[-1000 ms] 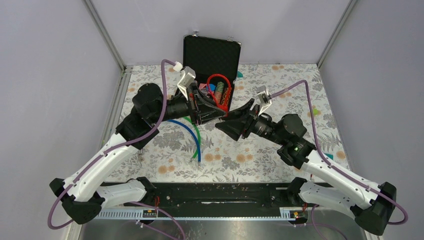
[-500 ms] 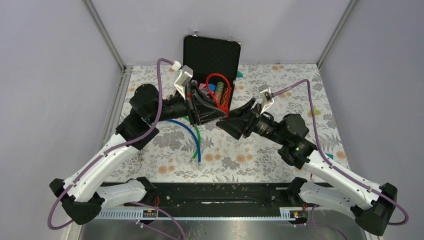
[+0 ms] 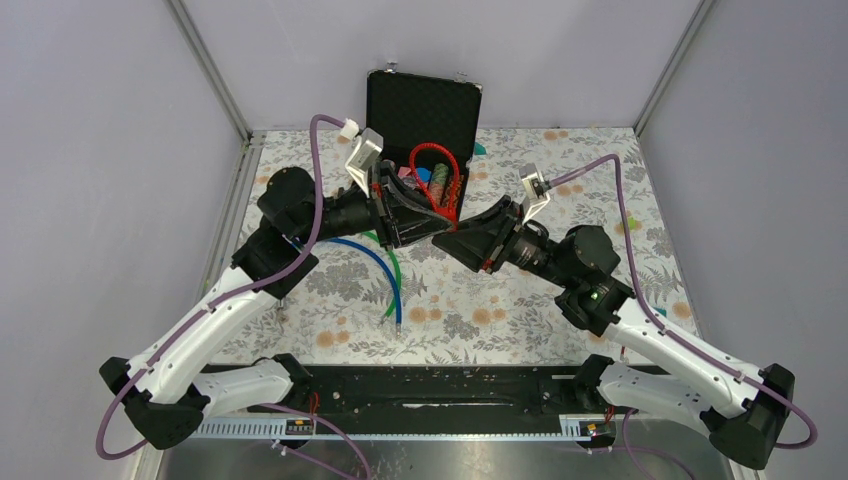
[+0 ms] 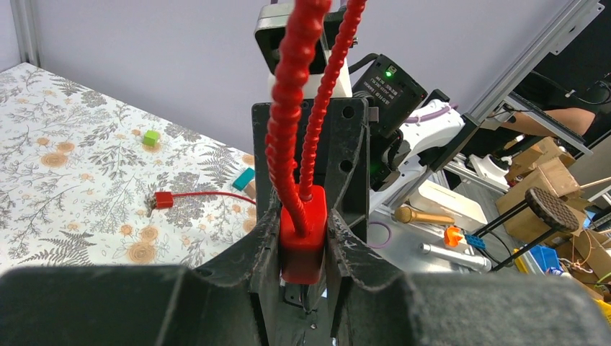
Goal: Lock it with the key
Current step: Lock the lock.
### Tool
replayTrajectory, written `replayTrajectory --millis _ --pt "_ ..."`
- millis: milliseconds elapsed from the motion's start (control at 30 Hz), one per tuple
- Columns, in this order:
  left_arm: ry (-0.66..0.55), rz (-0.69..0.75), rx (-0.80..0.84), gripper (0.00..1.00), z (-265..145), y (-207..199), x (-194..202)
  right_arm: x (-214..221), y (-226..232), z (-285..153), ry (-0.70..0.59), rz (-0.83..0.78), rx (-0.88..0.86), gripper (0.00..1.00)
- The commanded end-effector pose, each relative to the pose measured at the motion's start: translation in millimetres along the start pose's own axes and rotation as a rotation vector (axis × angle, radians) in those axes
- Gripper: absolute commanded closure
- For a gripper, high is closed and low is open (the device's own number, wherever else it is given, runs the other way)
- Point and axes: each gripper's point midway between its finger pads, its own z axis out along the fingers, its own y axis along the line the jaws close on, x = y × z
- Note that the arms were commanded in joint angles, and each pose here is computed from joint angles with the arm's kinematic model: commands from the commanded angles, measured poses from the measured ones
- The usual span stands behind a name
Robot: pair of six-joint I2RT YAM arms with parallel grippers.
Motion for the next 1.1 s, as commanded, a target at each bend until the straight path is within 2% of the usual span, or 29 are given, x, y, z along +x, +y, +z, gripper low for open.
replayTrajectory --millis 0,67,133,267,300,533,667,800,900,1067 --pt "-0.053 0.053 0.073 1.00 -2 -20 -17 -25 12 5 -0.082 -0.015 -0.024 0.65" --pt "-0.051 0.052 0.071 1.00 -2 -20 -17 -25 12 5 -0.087 -0.007 -0.028 0.65" --pt "-0.053 0.055 0.072 1.00 -2 -19 -17 -24 12 5 -0.087 0.000 -0.033 0.70" --pt "-0.086 0.052 0.052 1.00 -3 -17 -22 -20 8 4 -0.086 0.014 -0.022 0.98" --pt "-0.107 0.051 0.041 1.00 -3 -16 -25 -18 5 4 -0.083 0.017 -0.012 1.00" --pt "-0.225 0.078 -0.063 1.00 -13 -3 -40 9 -10 -11 0.039 -0.028 0.026 1.00" --pt "-0.213 0.116 -0.054 1.00 -22 -8 -40 29 -1 -29 0.174 -0.054 -0.043 1.00" --pt "-0.234 0.140 -0.067 1.00 -29 -12 -46 36 4 -40 0.232 -0.039 -0.077 1.00" --pt "-0.246 0.135 -0.052 1.00 -29 -14 -48 43 12 -39 0.291 -0.006 -0.126 1.00" --pt "-0.205 0.117 0.017 1.00 -21 -19 -39 47 3 -26 0.335 0.096 -0.089 1.00"
